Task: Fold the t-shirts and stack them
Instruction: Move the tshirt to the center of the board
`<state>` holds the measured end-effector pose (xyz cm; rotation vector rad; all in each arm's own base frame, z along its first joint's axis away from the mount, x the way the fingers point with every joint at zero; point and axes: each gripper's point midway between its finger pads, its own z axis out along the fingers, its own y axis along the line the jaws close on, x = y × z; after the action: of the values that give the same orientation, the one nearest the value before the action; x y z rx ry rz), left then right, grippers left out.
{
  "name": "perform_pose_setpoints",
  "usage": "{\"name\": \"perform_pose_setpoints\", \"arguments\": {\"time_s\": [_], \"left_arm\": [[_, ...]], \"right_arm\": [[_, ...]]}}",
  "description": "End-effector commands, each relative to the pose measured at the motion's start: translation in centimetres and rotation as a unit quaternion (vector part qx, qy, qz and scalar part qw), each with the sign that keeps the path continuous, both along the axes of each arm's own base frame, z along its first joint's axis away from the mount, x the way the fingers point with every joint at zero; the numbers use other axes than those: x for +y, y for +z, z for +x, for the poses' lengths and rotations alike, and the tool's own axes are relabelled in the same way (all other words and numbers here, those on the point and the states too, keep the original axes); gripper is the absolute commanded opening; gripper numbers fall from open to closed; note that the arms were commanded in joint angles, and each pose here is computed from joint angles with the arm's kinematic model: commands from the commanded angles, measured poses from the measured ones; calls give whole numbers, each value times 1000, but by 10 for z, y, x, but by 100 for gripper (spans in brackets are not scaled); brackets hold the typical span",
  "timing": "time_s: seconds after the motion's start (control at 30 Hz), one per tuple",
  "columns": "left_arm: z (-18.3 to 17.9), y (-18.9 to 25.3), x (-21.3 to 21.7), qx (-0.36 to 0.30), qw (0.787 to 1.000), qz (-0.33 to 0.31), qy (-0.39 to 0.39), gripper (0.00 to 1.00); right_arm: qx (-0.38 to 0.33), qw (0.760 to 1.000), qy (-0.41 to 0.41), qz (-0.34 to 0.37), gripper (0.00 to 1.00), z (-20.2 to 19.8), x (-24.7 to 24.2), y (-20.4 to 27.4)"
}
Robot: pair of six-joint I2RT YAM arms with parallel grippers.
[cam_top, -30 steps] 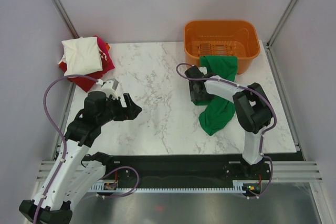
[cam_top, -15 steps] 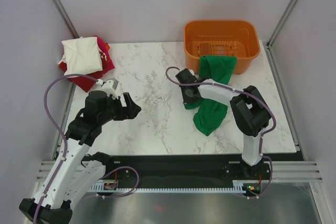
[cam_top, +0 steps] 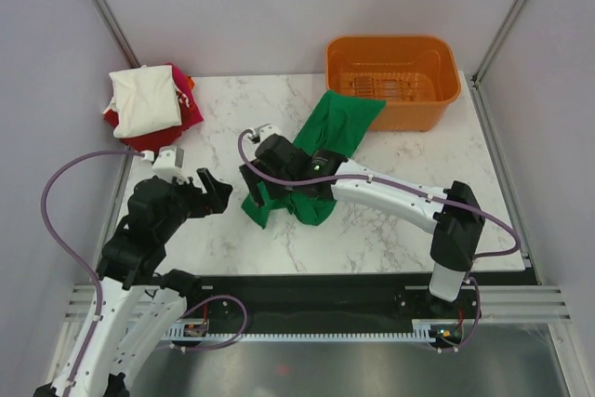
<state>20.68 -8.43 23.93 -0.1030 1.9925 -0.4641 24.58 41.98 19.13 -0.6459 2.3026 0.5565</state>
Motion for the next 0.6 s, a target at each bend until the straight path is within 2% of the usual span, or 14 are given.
{"name": "perform_pose_setpoints", "arguments": {"time_s": [0.0,0.17,0.3,0.4,0.47,0.57], "left_arm": [[9,4,2,0,1000,5,15,91],[17,-17,-2,55,998,1,27,89],[21,-47,-17,122,992,-16,17,87],[29,-76,-27,169,985,-19,22,84],[36,-88,-42,175,984,-26,10,83],[36,-124,-61,223,975,-7,2,83]], "right_arm": [[10,996,-82,-25,98,10,-50,-14],[6,990,-138,-7,98,26,-102,-2],[15,982,-185,-27,98,44,-150,-19],[22,978,-204,-29,98,56,-173,-28],[30,979,-198,-36,98,59,-180,-37],[38,979,-193,-45,98,63,-188,-46]]}}
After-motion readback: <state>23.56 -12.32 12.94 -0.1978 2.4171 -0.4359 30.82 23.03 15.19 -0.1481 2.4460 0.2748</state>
